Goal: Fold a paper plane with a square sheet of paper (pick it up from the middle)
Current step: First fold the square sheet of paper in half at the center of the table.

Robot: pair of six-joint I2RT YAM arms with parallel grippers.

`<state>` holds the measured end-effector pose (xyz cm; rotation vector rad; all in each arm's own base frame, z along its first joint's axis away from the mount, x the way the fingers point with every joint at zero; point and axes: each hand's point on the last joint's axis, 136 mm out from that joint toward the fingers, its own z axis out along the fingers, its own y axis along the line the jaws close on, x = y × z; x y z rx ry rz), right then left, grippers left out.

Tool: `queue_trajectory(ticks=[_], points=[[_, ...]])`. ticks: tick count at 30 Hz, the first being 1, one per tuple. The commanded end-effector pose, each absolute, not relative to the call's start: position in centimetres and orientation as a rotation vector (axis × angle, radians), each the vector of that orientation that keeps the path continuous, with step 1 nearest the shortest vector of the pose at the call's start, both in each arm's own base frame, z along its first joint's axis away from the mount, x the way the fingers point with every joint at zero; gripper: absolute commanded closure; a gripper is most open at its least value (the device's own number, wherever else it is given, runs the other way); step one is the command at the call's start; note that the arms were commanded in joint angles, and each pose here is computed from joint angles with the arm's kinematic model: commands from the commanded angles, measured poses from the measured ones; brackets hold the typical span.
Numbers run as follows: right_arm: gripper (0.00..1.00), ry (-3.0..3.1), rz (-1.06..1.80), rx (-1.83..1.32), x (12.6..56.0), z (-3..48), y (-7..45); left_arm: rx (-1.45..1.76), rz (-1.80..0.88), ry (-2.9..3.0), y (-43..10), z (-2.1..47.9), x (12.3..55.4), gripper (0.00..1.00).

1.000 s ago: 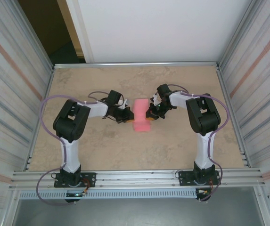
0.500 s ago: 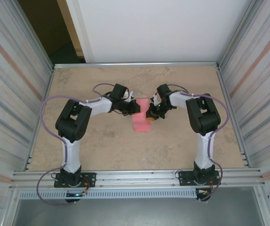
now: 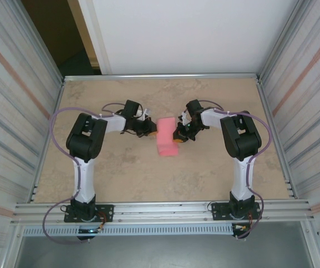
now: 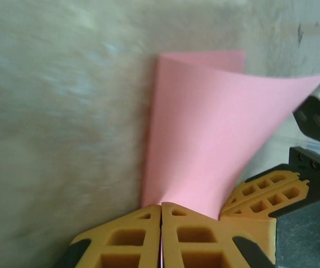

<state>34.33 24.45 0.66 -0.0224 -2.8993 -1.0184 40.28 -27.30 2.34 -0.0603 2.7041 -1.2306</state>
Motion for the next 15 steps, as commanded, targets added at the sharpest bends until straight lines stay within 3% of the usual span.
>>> queue_trajectory(ticks=[1,8,15], points=[[0.96,-2.892,-0.344,-0.181,29.6,-8.1,15.5,-0.109,-1.087,2.727,-24.1,2.5,40.7,0.9],[0.96,-2.889,-0.344,-0.175,29.5,-8.2,15.6,0.087,-1.232,2.567,-28.5,7.9,40.1,0.9],[0.96,-2.888,-0.346,-0.167,29.5,-8.2,15.6,0.074,-1.303,2.591,-31.0,5.5,40.6,0.89]])
